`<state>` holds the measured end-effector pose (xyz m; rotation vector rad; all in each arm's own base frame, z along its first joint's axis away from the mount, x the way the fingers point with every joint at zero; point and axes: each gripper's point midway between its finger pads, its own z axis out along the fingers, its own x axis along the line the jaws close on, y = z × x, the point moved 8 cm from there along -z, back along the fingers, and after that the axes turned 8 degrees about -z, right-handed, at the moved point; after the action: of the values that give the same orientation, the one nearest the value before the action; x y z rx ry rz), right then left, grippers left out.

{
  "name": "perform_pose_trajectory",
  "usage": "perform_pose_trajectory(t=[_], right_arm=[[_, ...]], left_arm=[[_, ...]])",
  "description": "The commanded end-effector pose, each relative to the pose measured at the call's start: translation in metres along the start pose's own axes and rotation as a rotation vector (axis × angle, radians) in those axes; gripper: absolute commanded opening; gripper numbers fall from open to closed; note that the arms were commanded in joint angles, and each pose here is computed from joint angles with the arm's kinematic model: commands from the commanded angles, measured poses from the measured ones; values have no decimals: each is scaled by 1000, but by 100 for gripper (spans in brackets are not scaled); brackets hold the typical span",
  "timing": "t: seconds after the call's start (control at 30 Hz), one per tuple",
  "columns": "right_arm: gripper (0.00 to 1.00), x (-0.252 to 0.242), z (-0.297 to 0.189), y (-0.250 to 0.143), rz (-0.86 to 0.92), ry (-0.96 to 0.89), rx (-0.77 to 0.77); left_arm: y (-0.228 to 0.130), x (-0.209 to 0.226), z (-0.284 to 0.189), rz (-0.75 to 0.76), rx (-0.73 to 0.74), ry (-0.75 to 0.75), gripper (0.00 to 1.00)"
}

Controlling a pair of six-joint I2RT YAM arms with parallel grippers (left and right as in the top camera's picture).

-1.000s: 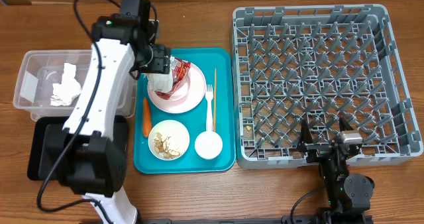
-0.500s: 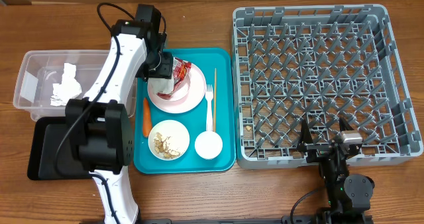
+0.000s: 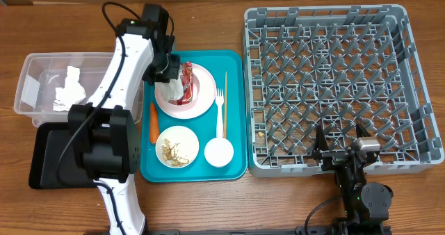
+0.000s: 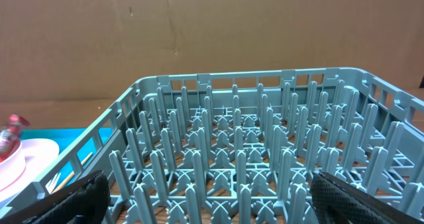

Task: Sort waste into correct bins and load items into the dishwasher
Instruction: 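Return the left gripper to the plate and grasp the remaining napkin, then move the napkin to the clear bin and open the left gripper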

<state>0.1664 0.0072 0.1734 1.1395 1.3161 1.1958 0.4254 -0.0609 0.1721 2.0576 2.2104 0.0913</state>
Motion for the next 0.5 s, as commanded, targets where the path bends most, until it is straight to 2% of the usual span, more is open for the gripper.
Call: perform_pose_trajectory(t=[0.0,0.2,0.47], right_arm=[[100,0,0,-1,3,-3,-8],[100,0,0,-2,3,-3,-8],[100,0,0,-2,3,-3,-8]], left_arm=[[11,-5,-48,8,-116,-33,4],[6,-2,-112,-4,-238,-53,4],[3,36,-140,-207,-332,93,4]])
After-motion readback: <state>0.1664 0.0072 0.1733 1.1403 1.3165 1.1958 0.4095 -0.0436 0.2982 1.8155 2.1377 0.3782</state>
